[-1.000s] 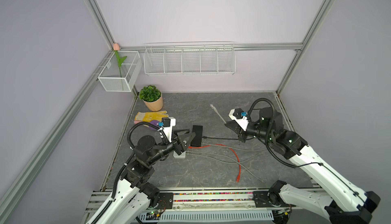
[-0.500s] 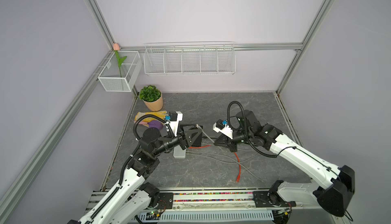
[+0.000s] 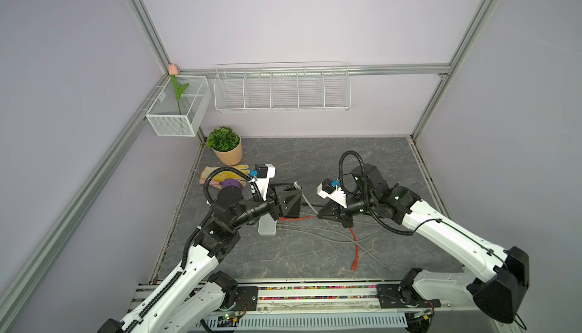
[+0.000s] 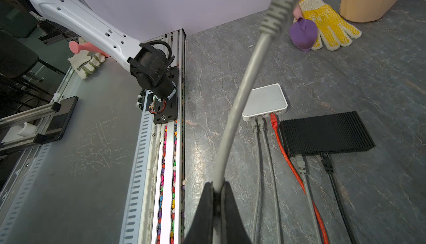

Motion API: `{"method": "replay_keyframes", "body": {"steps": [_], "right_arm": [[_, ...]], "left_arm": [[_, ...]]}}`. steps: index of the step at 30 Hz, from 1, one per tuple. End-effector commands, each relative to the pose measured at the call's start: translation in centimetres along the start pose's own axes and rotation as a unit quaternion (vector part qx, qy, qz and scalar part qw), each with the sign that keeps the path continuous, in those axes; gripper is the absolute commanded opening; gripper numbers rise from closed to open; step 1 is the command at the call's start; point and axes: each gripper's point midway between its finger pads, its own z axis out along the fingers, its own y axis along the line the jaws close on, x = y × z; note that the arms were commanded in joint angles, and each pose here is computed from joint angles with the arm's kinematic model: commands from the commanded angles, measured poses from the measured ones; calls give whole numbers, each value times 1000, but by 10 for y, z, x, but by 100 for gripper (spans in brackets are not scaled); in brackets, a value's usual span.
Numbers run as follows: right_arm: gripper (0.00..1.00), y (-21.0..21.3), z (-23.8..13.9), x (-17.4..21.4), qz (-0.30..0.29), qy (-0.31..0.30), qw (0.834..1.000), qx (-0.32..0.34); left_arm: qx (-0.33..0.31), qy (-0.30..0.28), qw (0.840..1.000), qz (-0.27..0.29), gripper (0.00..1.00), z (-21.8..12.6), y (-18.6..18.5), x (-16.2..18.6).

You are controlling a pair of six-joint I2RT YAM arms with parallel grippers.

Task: Insert the plug into the switch port

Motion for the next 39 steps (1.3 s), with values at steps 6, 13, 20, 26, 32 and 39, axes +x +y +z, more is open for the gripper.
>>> {"method": "replay_keyframes", "body": {"steps": [6,13,20,26,32,39], "right_arm": [[7,15,-3,-10,-24,-24,999,-29],[7,20,-1,-11,-24,-30,998,-45],[7,18,4,-8,-18,-20,998,-48],[7,8,9,-5,-7,-4,1000,-30],[8,-4,11,-8,3,3,1000,-4],[13,-10,12,-17,5,2,1000,7]], "left_arm": [[-18,-14,1000,17,59,-6,1,-7],[-17,-19,1000,11,60,-7,0,-8],[4,-15,1000,10,45,-5,-7,-8],[9,-17,1000,12,25,-7,-10,-8],[6,-10,1000,7,4,-7,-8,-5],[1,-8,1000,6,0,-10,-8,-4]]}}
